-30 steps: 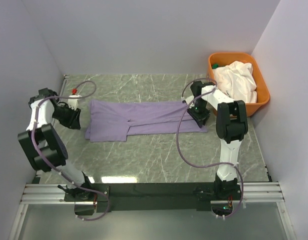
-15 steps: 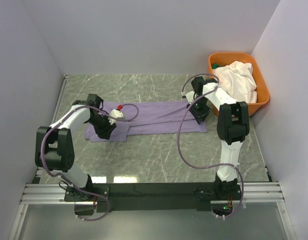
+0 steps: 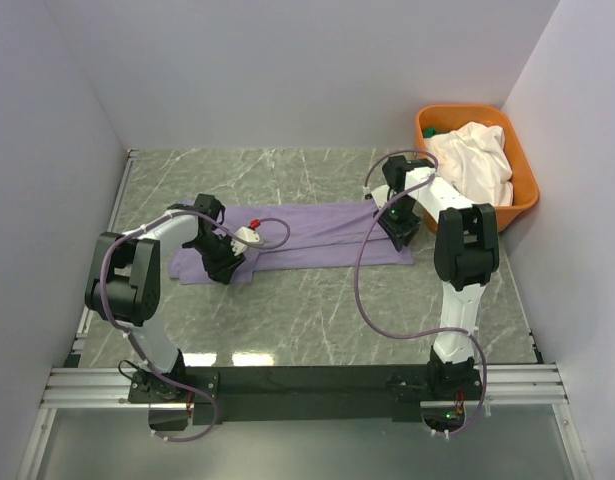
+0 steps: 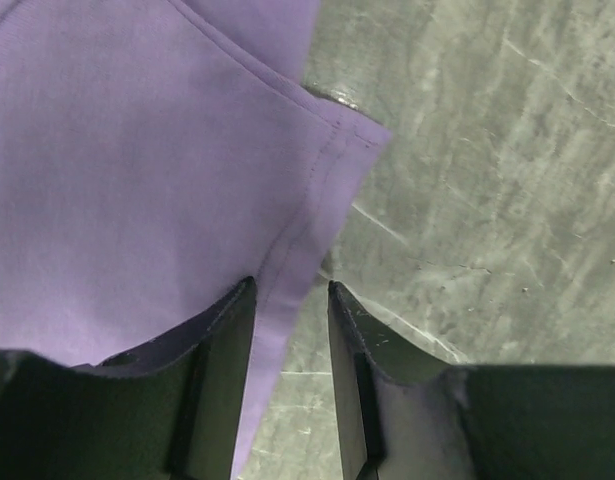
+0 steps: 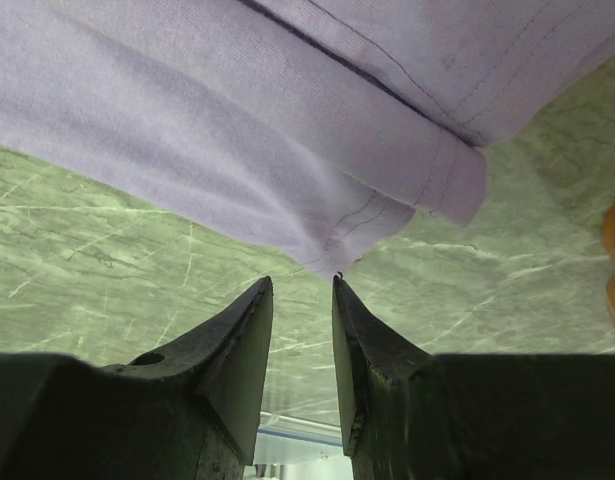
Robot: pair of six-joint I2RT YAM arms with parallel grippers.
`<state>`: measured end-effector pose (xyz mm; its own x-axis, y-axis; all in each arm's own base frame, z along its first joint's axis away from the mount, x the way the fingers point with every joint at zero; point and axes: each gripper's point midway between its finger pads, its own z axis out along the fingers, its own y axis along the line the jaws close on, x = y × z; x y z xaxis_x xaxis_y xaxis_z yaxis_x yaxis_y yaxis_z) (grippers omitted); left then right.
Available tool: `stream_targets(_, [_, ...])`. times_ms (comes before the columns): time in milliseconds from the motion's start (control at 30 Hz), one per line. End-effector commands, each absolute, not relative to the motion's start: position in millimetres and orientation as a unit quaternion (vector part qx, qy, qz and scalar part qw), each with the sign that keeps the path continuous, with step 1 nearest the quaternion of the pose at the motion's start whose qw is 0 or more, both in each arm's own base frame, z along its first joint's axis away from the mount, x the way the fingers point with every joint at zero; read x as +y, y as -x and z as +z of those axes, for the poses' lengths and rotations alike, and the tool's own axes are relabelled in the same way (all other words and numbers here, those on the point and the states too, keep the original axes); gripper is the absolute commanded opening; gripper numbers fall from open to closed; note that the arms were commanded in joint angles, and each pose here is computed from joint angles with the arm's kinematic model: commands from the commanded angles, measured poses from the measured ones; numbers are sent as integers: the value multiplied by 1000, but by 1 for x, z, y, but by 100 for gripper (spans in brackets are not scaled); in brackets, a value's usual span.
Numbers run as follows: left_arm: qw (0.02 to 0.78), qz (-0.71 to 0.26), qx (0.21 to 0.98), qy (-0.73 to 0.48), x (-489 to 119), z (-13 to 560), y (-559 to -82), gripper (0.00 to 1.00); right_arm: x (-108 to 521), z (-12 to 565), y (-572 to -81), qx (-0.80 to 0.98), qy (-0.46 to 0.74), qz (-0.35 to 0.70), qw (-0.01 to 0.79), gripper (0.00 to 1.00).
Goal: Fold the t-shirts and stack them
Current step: Fold the tshirt
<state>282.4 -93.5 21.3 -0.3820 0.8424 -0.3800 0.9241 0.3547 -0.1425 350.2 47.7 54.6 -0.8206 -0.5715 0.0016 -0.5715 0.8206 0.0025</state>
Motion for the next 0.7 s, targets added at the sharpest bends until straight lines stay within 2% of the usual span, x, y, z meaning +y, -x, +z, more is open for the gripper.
stream_targets(0, [107,-160,818,-543,-90,4,-281,42,47,71,-350,-955,-296,6,-20,37])
stream_targets(167, [93,-159,815,-549,-86,-6,-275,42,46,73,-352,-955,-297,12,-21,37])
stream_targets(233, [89,-154,817,-549,-84,-8,-275,37,45,73,-353,-954,-298,13,-21,37])
stream_targets(333, [86,-148,818,-549,-81,-9,-274,16,44,72,-353,-954,-298,15,-20,37])
stream_targets(400, [84,-147,818,-549,-80,-8,-272,10,44,71,-353,-954,-298,15,-20,36])
stream_targets(467, [83,-147,819,-549,-80,-7,-270,5,43,70,-353,-954,-298,15,-20,36])
stream_targets(533, [84,-146,819,-549,-79,-6,-268,5,44,68,-352,-954,-299,15,-20,36])
stream_targets(567, [85,-150,818,-549,-80,-5,-267,1,43,68,-352,-954,-298,15,-20,35])
stream_targets(667, [95,-161,820,-542,-83,5,-269,1,40,67,-353,-953,-302,22,-20,35])
